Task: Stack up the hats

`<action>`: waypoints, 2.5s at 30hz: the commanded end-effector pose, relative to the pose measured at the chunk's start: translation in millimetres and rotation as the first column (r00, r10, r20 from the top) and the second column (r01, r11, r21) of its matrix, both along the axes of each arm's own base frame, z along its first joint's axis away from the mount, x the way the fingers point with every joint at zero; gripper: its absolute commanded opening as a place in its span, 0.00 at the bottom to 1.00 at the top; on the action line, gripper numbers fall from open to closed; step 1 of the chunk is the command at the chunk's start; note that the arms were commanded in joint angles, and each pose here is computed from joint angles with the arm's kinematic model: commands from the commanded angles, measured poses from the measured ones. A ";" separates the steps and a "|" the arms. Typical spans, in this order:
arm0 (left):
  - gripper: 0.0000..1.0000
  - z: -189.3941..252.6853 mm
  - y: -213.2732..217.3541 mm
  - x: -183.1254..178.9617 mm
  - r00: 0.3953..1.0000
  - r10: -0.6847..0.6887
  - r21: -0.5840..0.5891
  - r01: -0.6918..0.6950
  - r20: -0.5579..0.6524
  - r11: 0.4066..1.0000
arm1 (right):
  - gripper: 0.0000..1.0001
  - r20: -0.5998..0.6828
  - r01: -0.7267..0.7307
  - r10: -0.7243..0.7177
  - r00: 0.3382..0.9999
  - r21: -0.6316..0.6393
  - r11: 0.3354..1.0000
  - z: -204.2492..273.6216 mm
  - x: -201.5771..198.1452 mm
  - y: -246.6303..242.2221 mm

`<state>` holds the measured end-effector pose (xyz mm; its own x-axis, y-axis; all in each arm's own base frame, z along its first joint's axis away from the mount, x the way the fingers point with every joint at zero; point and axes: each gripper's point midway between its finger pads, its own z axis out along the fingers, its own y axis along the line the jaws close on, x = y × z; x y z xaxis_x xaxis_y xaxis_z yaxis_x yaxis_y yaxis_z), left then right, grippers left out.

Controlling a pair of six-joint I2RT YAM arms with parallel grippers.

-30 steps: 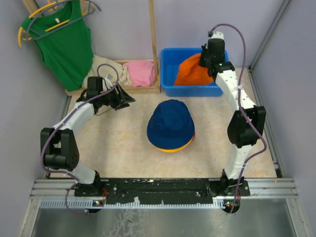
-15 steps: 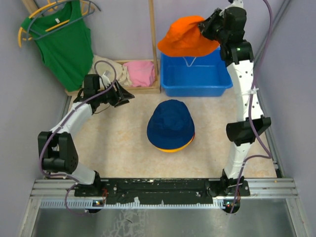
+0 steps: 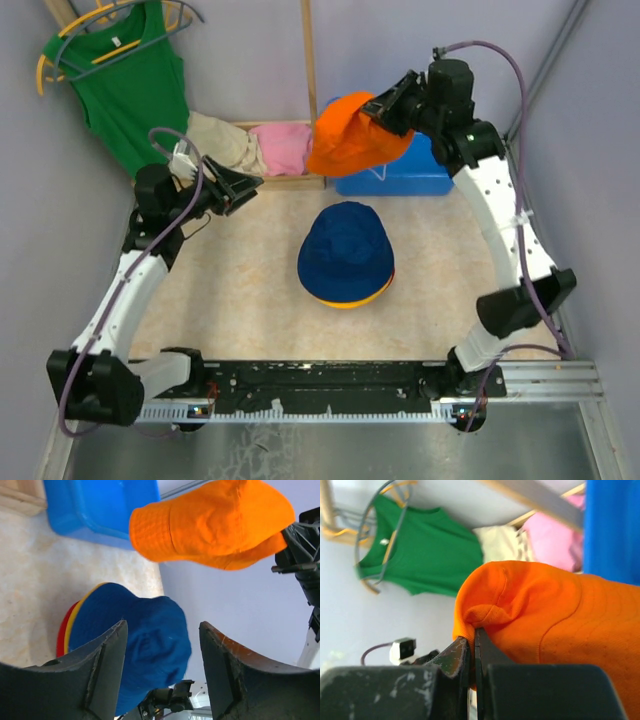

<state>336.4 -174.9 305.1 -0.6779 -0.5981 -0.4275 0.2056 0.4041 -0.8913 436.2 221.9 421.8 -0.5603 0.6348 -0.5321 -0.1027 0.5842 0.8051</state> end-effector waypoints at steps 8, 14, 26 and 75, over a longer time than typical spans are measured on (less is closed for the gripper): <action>0.66 40.8 -57.6 -65.0 0.997 0.007 -0.001 -0.007 0.079 1.000 | 0.00 0.166 -0.086 0.035 0.986 0.310 0.947 105.4 -126.2 0.1; 0.68 44.1 -77.3 -92.4 0.990 0.088 -0.054 -0.082 0.107 0.995 | 0.00 0.203 -0.107 0.030 0.979 0.376 0.920 120.8 -150.7 -8.6; 0.69 27.3 -116.5 -119.2 0.995 0.029 -0.006 -0.029 0.099 1.000 | 0.00 0.196 -0.103 0.028 0.980 0.385 0.917 114.4 -160.5 -13.4; 0.74 91.1 -117.2 -90.8 0.885 0.211 -0.268 -0.103 0.415 0.958 | 0.00 0.151 -0.167 0.102 0.983 0.519 0.839 121.2 -158.4 2.5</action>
<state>250.0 -298.5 372.4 -0.3911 -0.7617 -0.5166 0.4815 0.3090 -0.8202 286.9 222.8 519.2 -0.6093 0.7675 -0.1993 -0.1883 0.1041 0.9766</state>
